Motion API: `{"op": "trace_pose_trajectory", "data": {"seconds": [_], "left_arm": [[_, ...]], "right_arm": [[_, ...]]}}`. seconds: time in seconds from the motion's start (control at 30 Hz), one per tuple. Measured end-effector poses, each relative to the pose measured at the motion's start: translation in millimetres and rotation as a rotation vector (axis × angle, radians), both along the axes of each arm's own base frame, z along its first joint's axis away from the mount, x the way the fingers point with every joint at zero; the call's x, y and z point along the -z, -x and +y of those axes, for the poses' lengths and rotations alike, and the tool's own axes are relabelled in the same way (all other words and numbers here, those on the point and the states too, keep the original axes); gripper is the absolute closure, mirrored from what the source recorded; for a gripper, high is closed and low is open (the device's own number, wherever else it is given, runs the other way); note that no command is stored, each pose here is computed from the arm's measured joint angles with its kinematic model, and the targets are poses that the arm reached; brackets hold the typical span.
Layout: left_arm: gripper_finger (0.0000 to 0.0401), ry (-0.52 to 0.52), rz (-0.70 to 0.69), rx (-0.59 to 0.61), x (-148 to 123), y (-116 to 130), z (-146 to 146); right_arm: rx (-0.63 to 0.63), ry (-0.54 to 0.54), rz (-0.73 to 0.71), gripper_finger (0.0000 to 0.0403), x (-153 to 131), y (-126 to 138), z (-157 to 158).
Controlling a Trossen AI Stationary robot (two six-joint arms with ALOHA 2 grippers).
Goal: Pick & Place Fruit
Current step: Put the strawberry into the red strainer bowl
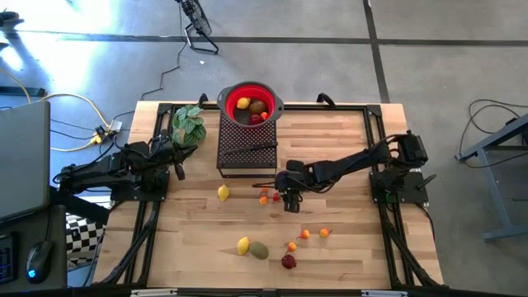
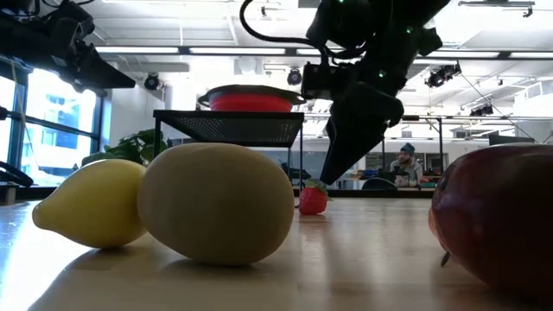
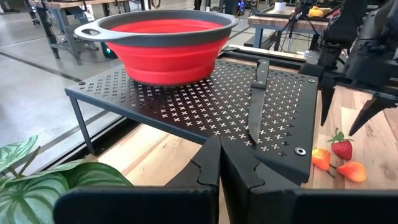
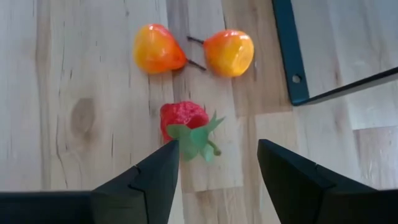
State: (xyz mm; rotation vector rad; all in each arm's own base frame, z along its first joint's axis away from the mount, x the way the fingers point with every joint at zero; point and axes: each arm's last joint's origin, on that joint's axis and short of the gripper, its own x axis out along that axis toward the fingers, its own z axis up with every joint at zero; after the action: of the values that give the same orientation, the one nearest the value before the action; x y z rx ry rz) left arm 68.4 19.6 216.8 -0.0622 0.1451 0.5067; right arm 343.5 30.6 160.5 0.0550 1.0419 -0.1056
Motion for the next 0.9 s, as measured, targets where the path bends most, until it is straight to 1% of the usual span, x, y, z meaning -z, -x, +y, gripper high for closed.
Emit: {"op": "trace_pose_trajectory", "data": {"seconds": [0.07,0.33,0.57,0.67,0.9], "left_arm": [[0.0401,0.000,0.000,0.000,0.0,0.0,0.0],[0.0401,0.000,0.000,0.000,0.0,0.0,0.0],[0.0401,0.000,0.000,0.000,0.0,0.0,0.0],[0.0401,0.000,0.000,0.000,0.0,0.0,0.0],[0.0401,0.000,0.000,0.000,0.0,0.0,0.0]], "right_arm": [[-0.015,-0.021,0.009,0.0192,0.4,0.5,0.2],[-0.096,-0.012,0.013,0.0192,0.4,0.4,0.3],[-0.083,-0.012,0.012,0.0197,0.3,-0.1,-4.3],[-0.082,-0.017,0.012,0.0219,0.3,-0.2,-5.6],[-0.094,-0.038,0.011,0.0287,0.2,-0.3,-4.8]]}}
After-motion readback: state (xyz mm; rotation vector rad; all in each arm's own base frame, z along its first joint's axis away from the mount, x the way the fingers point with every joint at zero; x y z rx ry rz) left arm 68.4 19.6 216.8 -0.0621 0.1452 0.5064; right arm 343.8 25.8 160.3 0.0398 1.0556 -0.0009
